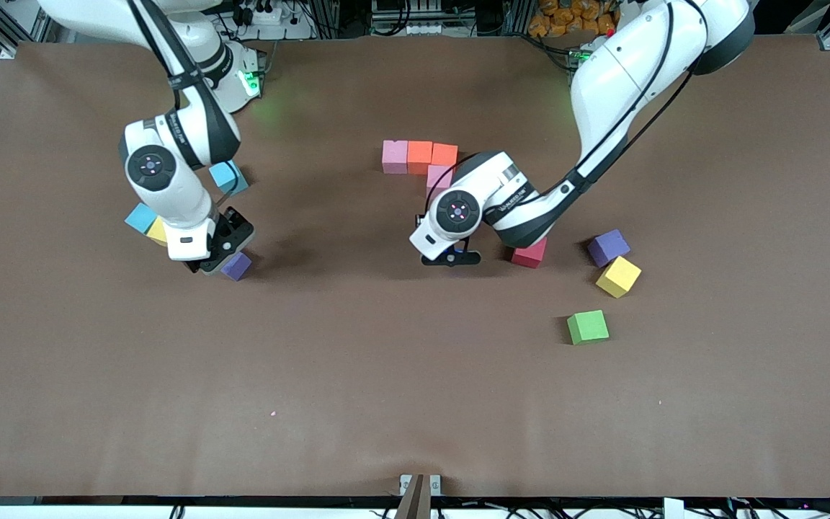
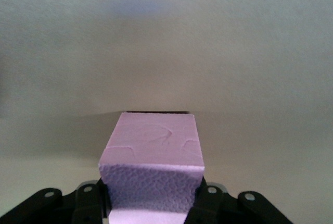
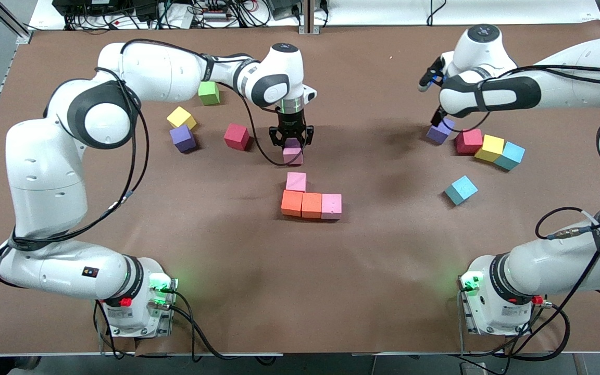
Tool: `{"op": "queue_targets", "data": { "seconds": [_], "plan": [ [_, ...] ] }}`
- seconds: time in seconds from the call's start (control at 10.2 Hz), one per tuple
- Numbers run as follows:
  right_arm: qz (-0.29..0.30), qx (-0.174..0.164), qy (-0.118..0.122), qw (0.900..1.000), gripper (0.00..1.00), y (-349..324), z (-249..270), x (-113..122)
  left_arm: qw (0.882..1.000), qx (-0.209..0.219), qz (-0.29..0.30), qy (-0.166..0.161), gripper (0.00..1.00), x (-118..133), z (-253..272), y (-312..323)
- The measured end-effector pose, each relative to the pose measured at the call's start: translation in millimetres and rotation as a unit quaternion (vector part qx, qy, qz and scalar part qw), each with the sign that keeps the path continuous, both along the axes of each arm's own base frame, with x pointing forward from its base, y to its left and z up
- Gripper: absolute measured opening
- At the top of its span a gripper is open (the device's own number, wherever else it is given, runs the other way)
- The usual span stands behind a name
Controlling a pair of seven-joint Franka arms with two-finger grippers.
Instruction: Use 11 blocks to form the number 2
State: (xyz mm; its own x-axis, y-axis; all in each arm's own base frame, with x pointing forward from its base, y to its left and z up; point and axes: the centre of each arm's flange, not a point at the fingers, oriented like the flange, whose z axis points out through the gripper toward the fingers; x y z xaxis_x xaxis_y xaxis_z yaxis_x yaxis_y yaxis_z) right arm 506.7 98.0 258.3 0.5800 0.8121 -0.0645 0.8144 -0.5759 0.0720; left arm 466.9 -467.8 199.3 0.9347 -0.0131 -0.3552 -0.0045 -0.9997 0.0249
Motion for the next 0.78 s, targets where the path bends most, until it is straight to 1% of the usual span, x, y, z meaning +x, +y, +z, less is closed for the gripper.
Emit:
{"op": "queue_targets", "data": {
  "seconds": [0.1, 0.2, 0.39, 0.49, 0.78],
  "plan": [
    [0.018, 0.003, 0.005, 1.000, 1.00, -17, -12, 1, 1.000, -0.002, -0.008, 0.000, 0.56, -2, -1, -1],
    [0.023, 0.006, 0.014, 1.000, 1.00, -25, -25, 1, 1.000, -0.003, -0.011, 0.000, 0.56, -2, -1, -1],
    [0.010, 0.021, 0.036, 0.999, 1.00, -23, -48, -4, 1.000, -0.004, -0.014, 0.000, 0.56, -1, -1, 0],
    [0.010, 0.027, 0.041, 0.999, 1.00, -16, -52, -6, 1.000, -0.003, -0.014, 0.000, 0.56, -2, -2, 0],
    [0.019, 0.031, 0.039, 0.999, 1.00, -7, -50, -5, 1.000, -0.002, -0.019, 0.003, 0.56, -7, -5, -3]
  ]
}}
